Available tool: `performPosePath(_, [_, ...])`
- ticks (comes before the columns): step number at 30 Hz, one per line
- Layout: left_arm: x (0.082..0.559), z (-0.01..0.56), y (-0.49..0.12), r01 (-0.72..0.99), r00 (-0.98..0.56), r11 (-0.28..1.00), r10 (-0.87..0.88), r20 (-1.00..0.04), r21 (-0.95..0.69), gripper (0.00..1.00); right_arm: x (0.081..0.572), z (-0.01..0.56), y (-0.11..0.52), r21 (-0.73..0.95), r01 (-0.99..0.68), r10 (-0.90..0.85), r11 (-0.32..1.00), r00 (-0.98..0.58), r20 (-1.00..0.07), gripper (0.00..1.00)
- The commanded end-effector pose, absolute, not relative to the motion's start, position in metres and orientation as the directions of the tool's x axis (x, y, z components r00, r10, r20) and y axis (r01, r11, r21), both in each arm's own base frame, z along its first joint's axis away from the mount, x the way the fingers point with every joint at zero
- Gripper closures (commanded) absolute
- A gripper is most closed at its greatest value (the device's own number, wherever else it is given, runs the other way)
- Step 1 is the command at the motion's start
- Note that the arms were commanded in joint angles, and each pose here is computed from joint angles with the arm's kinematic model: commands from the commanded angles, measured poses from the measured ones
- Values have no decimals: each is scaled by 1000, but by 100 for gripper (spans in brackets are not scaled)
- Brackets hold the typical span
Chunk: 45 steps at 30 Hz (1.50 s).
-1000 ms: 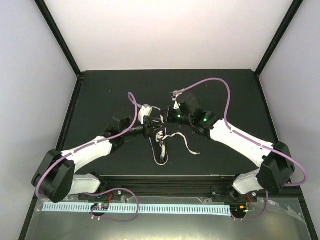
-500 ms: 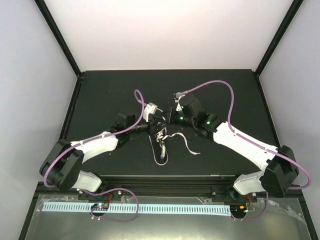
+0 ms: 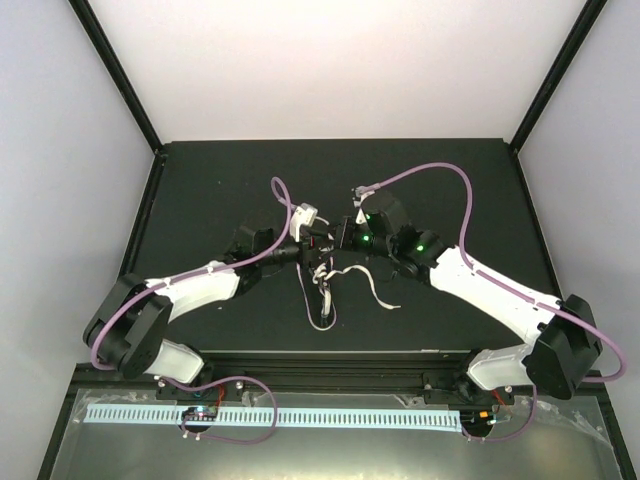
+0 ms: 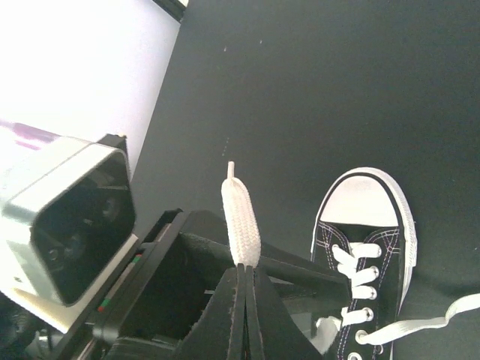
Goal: Tie the shoes
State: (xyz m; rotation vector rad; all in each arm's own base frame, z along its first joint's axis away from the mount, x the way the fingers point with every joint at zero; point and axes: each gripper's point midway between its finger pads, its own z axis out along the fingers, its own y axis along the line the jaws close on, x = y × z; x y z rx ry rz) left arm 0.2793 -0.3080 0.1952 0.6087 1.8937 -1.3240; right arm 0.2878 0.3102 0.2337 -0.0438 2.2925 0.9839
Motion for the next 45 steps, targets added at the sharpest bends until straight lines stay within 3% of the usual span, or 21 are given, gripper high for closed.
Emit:
performPosePath(1, [282,215,-318,769,-575,311,-48,-817,-559,56,291,248,303,651,-260,256,713,-768,-587,98])
performPosePath(4, [281,215,-320,769,-577,304,-47,-816,-562,59,291,249,301,654,-255,264,712,-766,-586,98])
performPosePath(10, [276,219,-320,771,-577,286,-66,-814,-570,97,293,242,293,646,-235,272,727,-765,-584,98])
performPosePath(13, [272,221,-315,761,-586,292,-75,-807,-580,98,292,234,282,627,-222,268,747,-762,-589,96])
performPosePath(19, [271,195,-295,660,-702,395,22,-712,-639,98,273,203,244,449,-236,117,862,-769,-629,40])
performPosePath(22, [266,189,-285,638,-736,420,87,-671,-645,98,254,162,218,335,-235,12,912,-803,-596,31])
performPosePath(28, [262,178,-263,558,-814,482,162,-558,-675,98,211,91,197,270,-259,-119,927,-889,-443,29])
performPosePath(32, [267,165,-249,433,-893,546,150,-425,-718,98,204,68,187,219,-267,-159,938,-897,-412,33])
performPosePath(37, [268,150,-243,376,-925,562,181,-334,-736,98,209,61,191,177,-317,-220,932,-881,-418,41])
performPosePath(45, [274,165,-242,454,-890,565,254,-379,-689,99,217,31,192,77,-340,-289,937,-881,-374,52])
